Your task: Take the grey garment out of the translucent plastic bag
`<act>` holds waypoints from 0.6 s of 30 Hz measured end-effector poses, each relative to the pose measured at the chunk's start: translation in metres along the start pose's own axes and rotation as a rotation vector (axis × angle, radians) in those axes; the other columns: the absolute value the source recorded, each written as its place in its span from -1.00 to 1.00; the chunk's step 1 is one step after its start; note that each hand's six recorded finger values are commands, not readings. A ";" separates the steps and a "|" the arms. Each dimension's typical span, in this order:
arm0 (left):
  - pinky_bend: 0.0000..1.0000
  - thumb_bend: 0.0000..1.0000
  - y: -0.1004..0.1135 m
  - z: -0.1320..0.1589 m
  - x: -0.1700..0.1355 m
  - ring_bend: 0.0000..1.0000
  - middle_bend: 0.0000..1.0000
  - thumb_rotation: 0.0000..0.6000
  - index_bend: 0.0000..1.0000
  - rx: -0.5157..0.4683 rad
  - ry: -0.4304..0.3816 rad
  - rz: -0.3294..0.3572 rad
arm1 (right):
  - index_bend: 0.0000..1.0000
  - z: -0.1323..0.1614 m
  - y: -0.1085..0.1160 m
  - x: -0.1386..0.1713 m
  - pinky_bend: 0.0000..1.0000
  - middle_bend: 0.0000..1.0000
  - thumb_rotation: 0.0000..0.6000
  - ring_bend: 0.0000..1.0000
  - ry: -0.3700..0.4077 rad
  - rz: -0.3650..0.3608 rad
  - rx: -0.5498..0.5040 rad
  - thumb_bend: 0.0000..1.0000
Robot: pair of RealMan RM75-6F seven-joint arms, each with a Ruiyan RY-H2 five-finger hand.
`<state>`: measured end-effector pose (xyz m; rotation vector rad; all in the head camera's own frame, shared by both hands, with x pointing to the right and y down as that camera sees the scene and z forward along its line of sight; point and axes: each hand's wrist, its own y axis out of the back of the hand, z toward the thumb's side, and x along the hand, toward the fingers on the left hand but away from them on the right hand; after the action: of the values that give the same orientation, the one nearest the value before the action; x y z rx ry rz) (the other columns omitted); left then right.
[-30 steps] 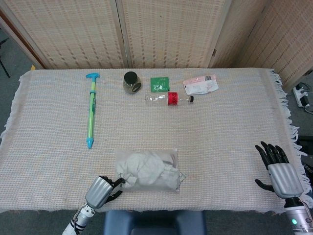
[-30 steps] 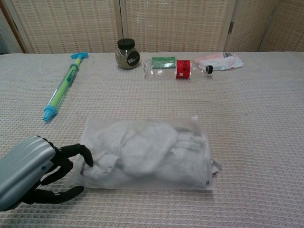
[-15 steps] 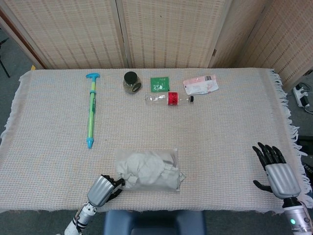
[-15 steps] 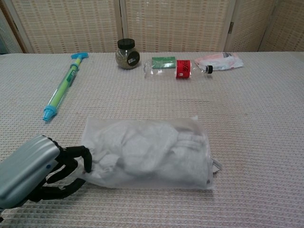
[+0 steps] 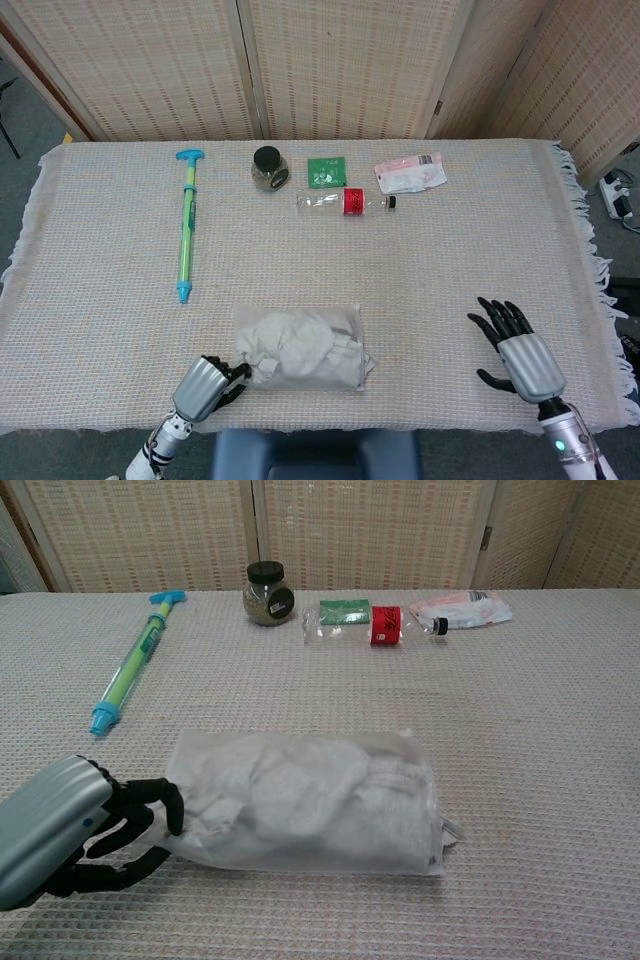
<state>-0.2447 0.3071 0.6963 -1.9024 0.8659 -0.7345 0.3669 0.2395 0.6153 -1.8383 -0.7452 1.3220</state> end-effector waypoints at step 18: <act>1.00 0.07 0.013 -0.009 0.007 1.00 1.00 1.00 0.49 0.037 0.019 -0.021 | -0.07 0.097 -0.085 -0.056 -1.00 -1.00 1.00 -1.00 0.241 0.125 -0.248 -0.53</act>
<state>-0.2510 0.2922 0.6891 -1.8770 0.8392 -0.7776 0.2548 0.2650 0.6963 -2.2269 -0.6986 1.0952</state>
